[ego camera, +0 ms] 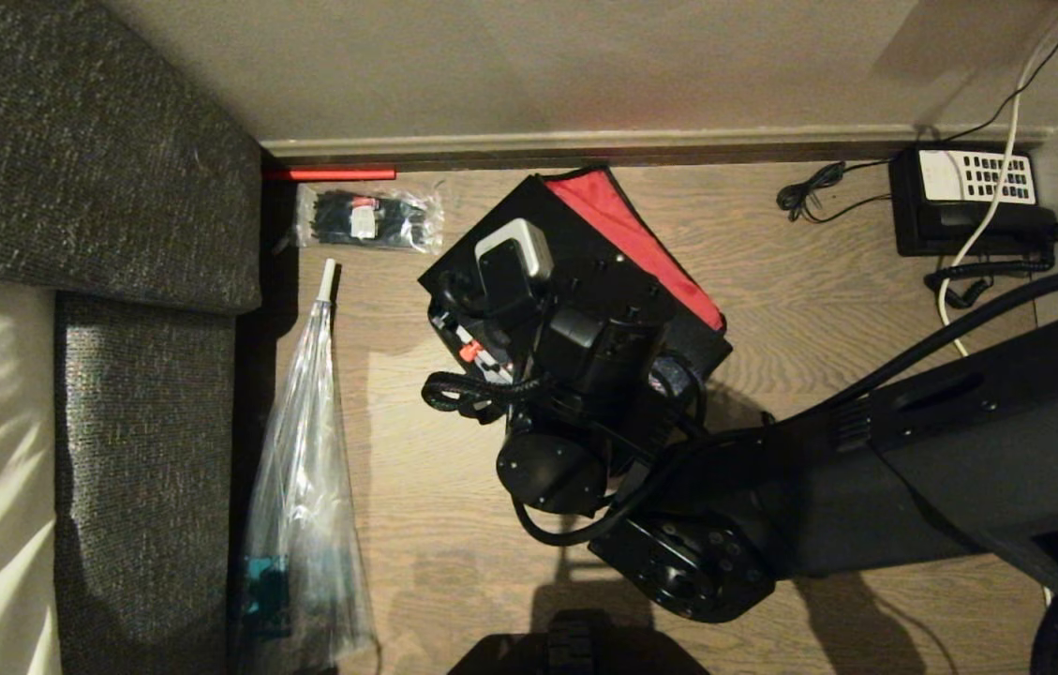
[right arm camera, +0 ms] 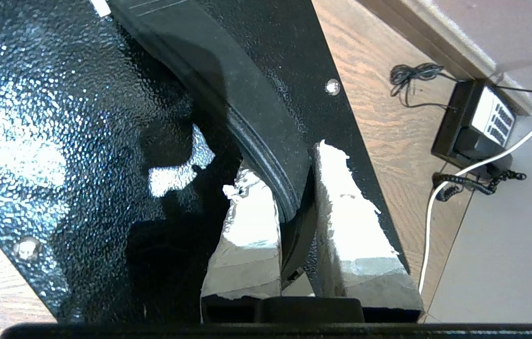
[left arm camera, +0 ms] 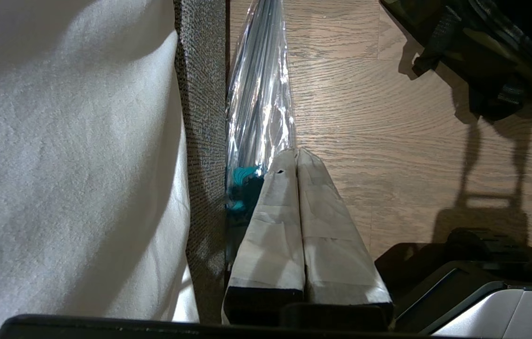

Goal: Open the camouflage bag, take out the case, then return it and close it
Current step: Place the black box back

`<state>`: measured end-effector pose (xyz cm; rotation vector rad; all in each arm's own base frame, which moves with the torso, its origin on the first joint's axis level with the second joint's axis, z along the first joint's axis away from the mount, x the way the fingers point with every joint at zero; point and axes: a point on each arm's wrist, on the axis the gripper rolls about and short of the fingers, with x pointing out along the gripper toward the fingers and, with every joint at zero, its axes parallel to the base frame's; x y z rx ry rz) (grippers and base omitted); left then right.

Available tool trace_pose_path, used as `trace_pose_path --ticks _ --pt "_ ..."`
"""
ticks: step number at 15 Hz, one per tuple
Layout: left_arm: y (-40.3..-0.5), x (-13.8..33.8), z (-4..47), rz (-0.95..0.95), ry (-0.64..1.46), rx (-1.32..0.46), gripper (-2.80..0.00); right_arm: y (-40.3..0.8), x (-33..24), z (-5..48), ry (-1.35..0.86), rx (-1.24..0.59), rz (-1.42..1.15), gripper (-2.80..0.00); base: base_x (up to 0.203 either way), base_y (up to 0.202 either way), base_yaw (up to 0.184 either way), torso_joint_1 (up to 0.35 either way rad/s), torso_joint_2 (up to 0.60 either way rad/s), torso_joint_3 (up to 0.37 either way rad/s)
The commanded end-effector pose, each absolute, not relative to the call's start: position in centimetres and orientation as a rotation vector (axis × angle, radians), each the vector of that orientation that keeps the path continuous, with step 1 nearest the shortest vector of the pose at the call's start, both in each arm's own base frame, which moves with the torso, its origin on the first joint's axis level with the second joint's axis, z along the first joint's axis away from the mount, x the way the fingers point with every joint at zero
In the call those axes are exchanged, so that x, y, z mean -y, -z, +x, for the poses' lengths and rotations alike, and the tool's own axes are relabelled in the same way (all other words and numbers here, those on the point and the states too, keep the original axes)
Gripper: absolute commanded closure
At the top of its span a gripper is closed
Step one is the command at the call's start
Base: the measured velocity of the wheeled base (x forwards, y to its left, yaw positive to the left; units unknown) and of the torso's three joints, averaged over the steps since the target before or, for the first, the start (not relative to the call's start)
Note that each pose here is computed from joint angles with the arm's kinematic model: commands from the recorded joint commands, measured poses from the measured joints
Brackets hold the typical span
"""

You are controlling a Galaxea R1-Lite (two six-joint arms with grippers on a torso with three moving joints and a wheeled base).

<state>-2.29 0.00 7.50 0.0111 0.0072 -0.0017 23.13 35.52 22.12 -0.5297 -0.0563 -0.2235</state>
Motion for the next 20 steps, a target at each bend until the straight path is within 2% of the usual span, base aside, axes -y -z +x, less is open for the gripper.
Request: trace_pose_path --ticks 1,6,20 --pt "-7.5 0.0 -2.3 0.012 0.002 -0.008 0.00 -21.9 -35.7 23.2 0.227 0.054 -0.532 0.00 0.000 0.000 0.000 0.000 0.00 0.000" --pt "-7.5 0.0 -2.3 0.011 0.002 -0.008 0.00 -23.3 -35.6 23.9 0.248 0.063 -0.504 0.00 0.000 0.000 0.000 0.000 0.00 0.000" --pt "-7.5 0.0 -2.3 0.012 0.002 -0.008 0.00 -19.5 -36.4 26.5 0.268 0.029 -0.540 0.00 0.000 0.000 0.000 0.000 0.00 0.000"
